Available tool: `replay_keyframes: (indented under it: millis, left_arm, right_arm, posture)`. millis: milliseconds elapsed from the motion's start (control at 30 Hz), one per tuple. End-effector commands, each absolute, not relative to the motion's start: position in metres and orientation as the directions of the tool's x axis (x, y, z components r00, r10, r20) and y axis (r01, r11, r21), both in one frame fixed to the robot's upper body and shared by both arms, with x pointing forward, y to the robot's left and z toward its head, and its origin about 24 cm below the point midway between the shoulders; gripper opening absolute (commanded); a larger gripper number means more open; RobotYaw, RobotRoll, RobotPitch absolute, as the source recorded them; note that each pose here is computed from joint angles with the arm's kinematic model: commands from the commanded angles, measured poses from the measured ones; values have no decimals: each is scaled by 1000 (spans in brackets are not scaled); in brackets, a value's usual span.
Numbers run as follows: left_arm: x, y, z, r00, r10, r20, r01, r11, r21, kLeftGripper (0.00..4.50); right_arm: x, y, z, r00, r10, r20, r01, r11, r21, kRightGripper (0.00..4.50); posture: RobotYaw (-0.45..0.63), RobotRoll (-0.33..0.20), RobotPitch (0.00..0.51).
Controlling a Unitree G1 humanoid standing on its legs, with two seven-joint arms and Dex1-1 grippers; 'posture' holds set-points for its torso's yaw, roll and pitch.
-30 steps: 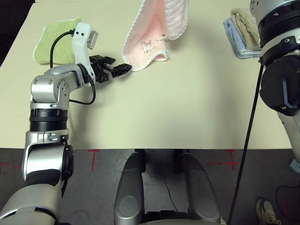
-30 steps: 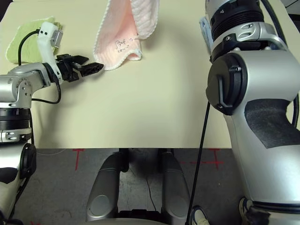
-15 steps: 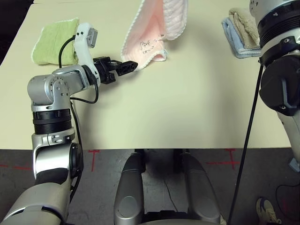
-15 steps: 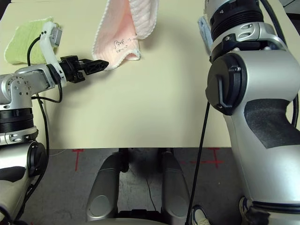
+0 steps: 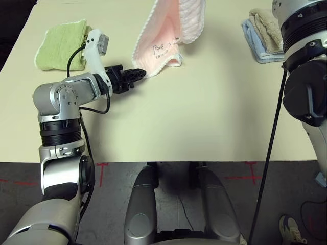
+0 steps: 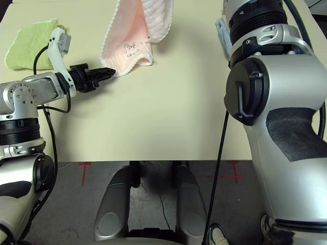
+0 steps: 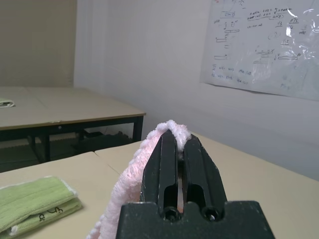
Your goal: Fold the towel and set it aside.
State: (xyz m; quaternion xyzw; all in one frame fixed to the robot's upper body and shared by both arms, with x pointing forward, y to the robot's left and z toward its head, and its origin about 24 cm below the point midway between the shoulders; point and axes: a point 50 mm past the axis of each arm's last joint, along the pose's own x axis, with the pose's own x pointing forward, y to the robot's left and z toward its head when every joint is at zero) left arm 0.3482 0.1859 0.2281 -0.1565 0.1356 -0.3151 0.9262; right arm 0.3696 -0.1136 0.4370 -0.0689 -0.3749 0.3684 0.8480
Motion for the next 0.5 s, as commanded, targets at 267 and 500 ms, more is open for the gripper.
replay_keyframes:
  millis: [267, 500]
  left_arm:
    - [359, 200, 230, 842, -516, -160, 465, 843, -270, 10]
    - [346, 250, 265, 894, -399, -203, 438, 872, 216, 10]
  right_arm:
    - [370, -136, 438, 488, 643, 590, -522, 757, -394, 0]
    - [389, -191, 382, 649, 602, 465, -514, 798, -316, 0]
  posture:
    - [120, 0, 308]
    - [145, 0, 309]
